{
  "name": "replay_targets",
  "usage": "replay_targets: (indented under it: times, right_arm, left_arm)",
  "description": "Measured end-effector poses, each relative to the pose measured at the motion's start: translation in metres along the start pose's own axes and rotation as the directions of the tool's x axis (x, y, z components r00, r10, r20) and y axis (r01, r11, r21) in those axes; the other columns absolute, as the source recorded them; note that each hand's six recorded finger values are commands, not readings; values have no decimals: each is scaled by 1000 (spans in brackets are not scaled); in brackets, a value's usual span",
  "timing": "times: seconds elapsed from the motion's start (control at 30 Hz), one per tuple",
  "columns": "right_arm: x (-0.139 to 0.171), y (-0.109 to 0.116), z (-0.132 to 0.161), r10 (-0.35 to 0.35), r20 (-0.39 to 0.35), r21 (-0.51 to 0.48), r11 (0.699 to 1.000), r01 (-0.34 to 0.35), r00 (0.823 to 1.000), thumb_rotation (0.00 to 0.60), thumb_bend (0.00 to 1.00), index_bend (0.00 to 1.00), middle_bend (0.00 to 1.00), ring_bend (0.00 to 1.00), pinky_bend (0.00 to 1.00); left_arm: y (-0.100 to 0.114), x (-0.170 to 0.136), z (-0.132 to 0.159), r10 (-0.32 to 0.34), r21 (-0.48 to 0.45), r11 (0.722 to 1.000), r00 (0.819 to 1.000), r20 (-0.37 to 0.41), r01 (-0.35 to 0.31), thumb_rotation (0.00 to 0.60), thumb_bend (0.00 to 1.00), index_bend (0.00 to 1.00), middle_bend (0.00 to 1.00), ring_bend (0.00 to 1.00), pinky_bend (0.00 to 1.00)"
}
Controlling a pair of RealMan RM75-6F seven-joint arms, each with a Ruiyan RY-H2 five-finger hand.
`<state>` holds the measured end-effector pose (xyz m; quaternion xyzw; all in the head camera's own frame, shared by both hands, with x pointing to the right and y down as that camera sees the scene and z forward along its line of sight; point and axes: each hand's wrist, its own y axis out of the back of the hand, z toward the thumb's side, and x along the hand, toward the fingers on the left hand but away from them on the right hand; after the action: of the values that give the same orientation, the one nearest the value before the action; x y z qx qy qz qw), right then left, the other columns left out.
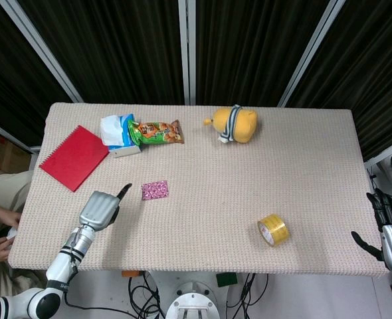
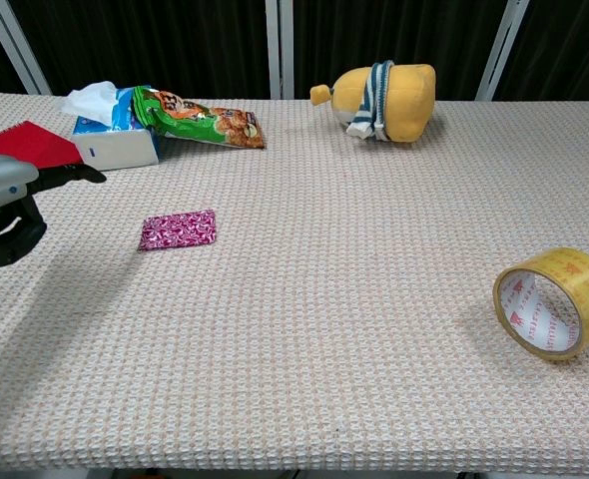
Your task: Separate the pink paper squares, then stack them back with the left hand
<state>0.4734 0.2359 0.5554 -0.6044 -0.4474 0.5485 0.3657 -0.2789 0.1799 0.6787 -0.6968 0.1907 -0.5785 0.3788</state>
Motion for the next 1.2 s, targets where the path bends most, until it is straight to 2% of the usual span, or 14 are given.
replay_targets:
  times: [0.3,0.63,0.8,1.2]
  right_arm:
    - [0,-3,-2,9,1,2,1000,-9,1000,600,503,0,0,0,0]
    - [-2,-5,-4,23,5,-4,1000,-23,1000,600,503,0,0,0,0]
    - [-3,-4,-8,23,14,-7,1000,-23,1000,600,503,0,0,0,0]
    - [-3,-5,-9,30,16,-6,1000,-30,999,600,503,0,0,0,0]
  left_arm:
    - [-4,12,10,-19,-1,1000,1000,15,19,600,631,78,826,778,835]
    - [-17,32,28,-102,52,994,994,40,100,600,668,73,848,798,839]
    - [-18,40,39,-125,83,989,991,47,120,600,673,71,851,802,844]
    - [-24,56,45,-178,127,975,984,-26,180,600,686,21,859,813,845]
